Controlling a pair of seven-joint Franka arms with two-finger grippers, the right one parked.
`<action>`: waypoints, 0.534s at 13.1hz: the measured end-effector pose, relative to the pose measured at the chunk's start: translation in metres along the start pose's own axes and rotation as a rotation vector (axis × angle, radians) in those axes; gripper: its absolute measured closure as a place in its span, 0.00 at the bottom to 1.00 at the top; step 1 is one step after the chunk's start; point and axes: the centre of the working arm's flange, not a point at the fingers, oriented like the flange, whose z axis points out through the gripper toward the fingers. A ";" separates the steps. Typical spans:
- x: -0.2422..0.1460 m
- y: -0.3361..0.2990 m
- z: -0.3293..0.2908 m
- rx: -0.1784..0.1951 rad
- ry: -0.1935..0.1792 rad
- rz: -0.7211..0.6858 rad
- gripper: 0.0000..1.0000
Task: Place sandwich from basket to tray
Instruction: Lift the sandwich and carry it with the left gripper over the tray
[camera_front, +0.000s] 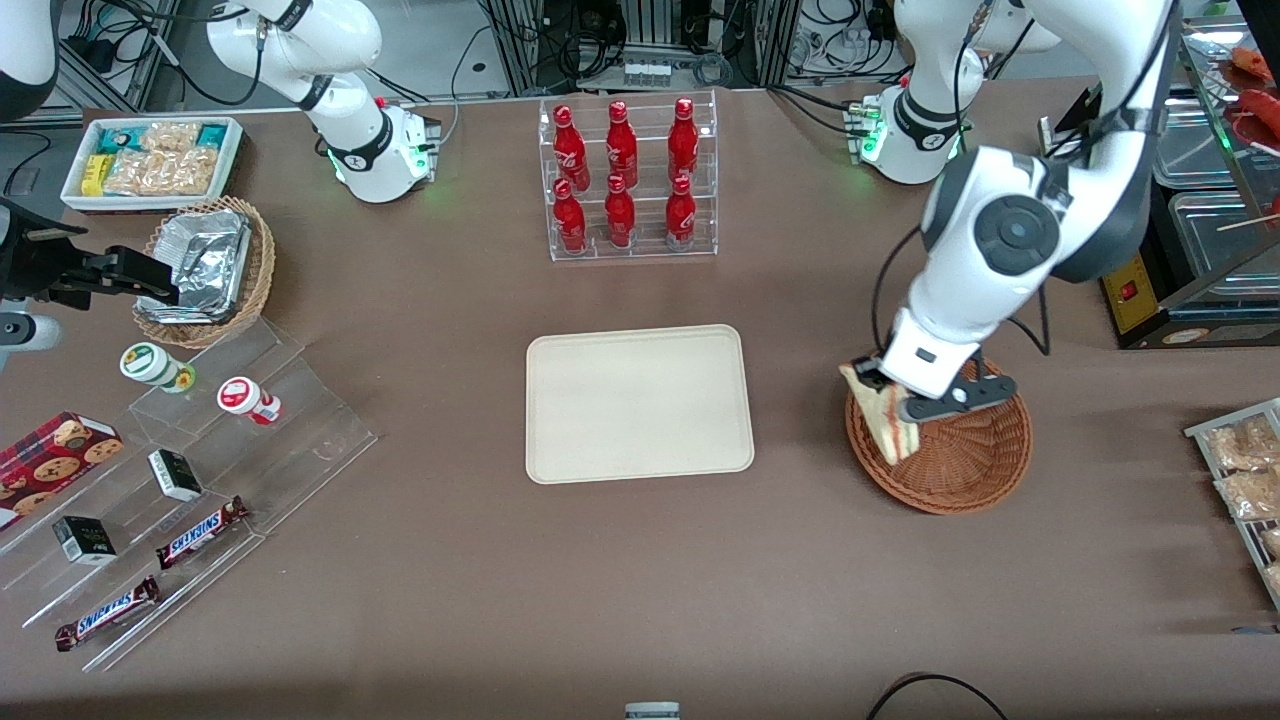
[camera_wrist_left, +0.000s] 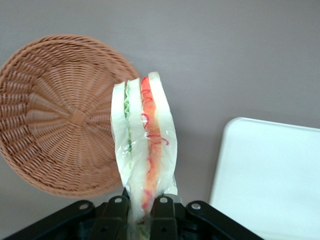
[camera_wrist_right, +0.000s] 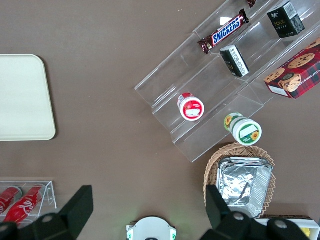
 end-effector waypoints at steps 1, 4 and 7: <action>-0.010 0.023 -0.011 -0.009 0.010 0.018 0.84; -0.043 0.092 -0.020 -0.038 0.028 0.070 0.84; -0.062 0.153 -0.009 -0.057 0.023 0.120 0.84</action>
